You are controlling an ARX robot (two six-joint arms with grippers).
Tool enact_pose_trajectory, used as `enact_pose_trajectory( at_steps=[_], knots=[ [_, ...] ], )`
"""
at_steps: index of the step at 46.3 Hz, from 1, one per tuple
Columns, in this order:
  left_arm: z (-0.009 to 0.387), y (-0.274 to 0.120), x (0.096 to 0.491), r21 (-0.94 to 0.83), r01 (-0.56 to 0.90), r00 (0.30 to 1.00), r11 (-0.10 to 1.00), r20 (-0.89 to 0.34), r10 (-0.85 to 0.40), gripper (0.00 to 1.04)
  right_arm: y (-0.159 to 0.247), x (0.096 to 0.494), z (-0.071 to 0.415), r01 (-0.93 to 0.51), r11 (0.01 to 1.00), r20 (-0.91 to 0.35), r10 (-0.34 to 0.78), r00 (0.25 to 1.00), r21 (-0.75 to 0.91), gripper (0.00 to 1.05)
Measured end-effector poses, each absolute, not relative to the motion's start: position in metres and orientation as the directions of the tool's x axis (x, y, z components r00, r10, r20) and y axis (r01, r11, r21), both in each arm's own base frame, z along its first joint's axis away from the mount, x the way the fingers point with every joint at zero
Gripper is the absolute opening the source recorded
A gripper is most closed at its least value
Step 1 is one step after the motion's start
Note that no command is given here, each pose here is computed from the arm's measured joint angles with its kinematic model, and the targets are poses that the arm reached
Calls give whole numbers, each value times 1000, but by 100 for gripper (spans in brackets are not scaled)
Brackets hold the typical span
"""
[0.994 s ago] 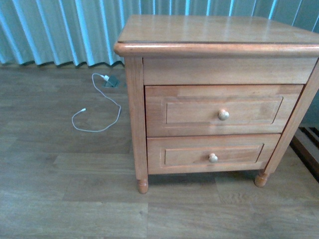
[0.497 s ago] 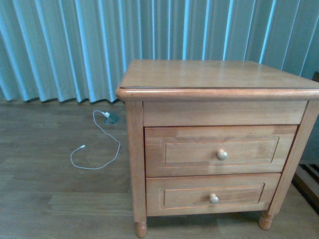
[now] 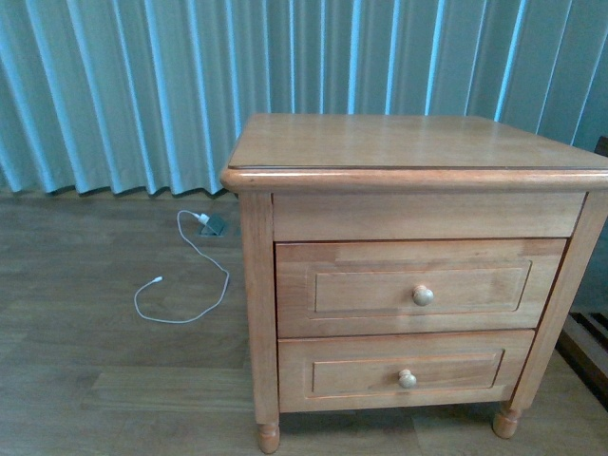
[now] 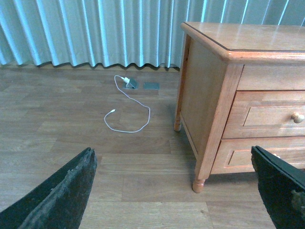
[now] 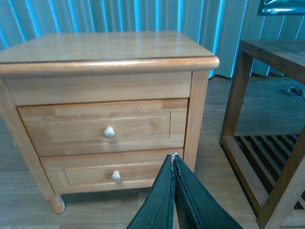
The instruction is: Put charger into drawer
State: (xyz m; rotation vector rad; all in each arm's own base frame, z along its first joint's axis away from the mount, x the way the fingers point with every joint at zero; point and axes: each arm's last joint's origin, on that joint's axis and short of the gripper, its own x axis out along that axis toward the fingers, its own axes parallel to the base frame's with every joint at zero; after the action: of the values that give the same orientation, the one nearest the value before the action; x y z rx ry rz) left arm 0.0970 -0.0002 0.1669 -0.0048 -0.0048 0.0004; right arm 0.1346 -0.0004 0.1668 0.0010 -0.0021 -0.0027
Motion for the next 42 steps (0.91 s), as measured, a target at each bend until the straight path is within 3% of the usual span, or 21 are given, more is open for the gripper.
enact_pose_trajectory(
  at_steps=[42],
  knots=[
    [167, 0, 97, -5, 0, 1000, 1000, 5, 0, 99, 0, 109, 168, 2, 1000, 9, -2, 1000, 1, 2]
  ],
)
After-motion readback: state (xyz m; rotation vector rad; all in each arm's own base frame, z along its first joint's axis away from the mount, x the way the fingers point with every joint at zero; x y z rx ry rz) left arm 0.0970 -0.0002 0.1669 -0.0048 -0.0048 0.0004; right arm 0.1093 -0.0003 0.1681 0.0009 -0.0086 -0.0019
